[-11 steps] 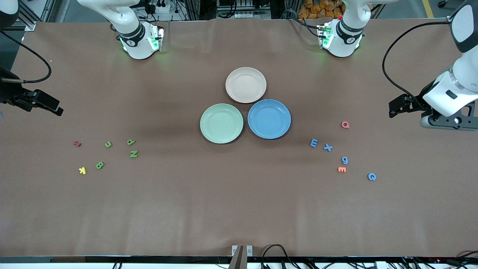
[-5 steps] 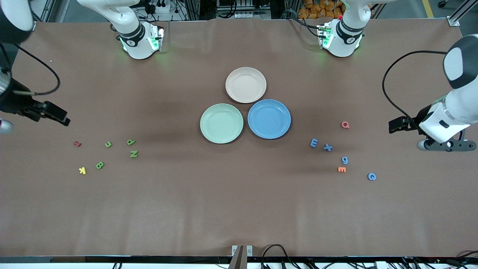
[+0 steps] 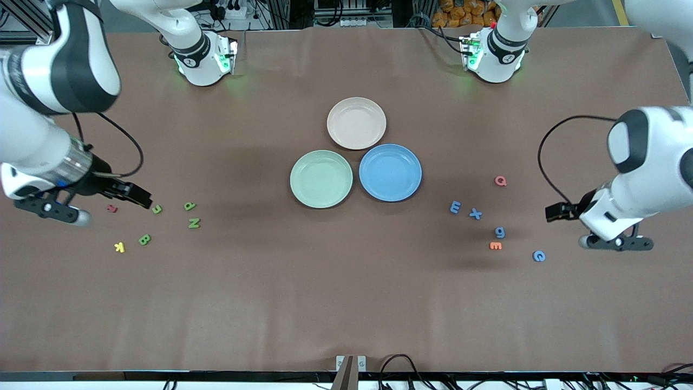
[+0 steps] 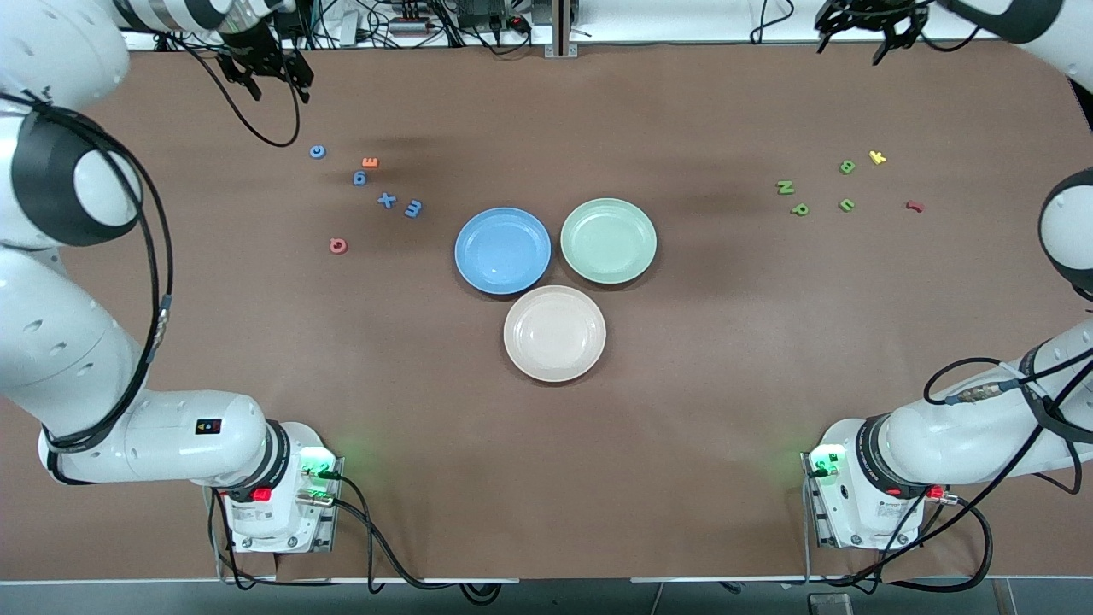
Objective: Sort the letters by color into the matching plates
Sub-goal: 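Move the right gripper to the N while the left gripper nears the C, then grasp the N with the right gripper while the left gripper grasps the C, then place the green N on the green plate with the right gripper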
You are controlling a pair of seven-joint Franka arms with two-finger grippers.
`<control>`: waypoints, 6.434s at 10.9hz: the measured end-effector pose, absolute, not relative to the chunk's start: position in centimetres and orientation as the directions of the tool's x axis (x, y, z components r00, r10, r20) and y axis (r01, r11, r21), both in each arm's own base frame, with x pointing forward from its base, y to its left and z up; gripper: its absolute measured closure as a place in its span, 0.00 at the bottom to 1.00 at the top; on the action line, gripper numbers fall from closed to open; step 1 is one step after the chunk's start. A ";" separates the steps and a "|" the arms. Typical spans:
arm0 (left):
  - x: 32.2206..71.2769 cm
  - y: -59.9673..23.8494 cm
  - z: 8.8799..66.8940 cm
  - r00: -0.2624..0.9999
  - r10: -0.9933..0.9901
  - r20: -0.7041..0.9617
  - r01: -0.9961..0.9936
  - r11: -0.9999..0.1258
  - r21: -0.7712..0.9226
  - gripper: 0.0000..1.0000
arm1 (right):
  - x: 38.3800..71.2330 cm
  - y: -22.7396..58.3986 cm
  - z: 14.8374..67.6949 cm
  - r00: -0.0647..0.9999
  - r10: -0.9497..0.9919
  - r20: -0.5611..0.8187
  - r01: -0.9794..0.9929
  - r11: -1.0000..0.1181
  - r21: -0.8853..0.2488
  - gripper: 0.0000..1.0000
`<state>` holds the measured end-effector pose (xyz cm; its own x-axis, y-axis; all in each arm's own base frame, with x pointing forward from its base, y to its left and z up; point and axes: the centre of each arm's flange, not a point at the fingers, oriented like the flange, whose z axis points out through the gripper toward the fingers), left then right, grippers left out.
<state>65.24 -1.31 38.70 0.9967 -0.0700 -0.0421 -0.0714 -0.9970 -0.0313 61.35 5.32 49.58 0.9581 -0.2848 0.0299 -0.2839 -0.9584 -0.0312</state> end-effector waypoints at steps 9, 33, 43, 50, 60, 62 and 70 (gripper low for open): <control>68.2 0.9 24.6 0.996 -0.092 0.016 -0.090 -0.993 -0.074 0.00 | 59.3 6.2 34.5 0.955 -0.283 0.088 -0.280 -0.959 -0.047 0.00; 68.4 2.6 17.8 0.997 -0.073 -0.001 -0.073 -0.996 -0.058 0.17 | 59.1 5.3 19.1 0.991 -0.129 0.039 -0.131 -0.990 0.054 0.00; 69.2 1.2 17.7 0.995 -0.094 0.022 -0.093 -0.994 -0.058 0.23 | 58.4 4.2 18.2 0.991 -0.121 0.050 -0.122 -0.992 0.019 0.00; 69.4 1.8 17.9 0.994 -0.100 0.030 -0.098 -0.993 -0.060 0.33 | 58.3 4.2 16.9 0.992 -0.112 0.049 -0.112 -0.994 0.010 0.11; 69.7 1.9 18.2 0.994 -0.099 0.038 -0.097 -0.993 -0.061 0.65 | 58.7 5.0 18.1 0.991 -0.118 0.065 -0.118 -0.993 -0.006 0.66; 69.8 1.8 18.4 0.994 -0.101 0.043 -0.098 -0.993 -0.062 0.65 | 58.6 6.4 19.8 0.990 -0.139 0.034 -0.139 -0.990 0.008 0.66; 70.0 -2.2 24.5 0.989 -0.145 -0.001 -0.145 -0.989 -0.031 0.65 | 54.2 24.3 24.6 0.990 -0.128 0.066 -0.128 -0.992 -0.005 0.66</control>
<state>69.99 -2.18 24.47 0.9894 -0.1453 -0.0014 -0.1453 -0.9889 -0.0313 54.17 24.30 24.57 0.9895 -0.1284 0.0659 -0.1284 -0.9917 -0.0050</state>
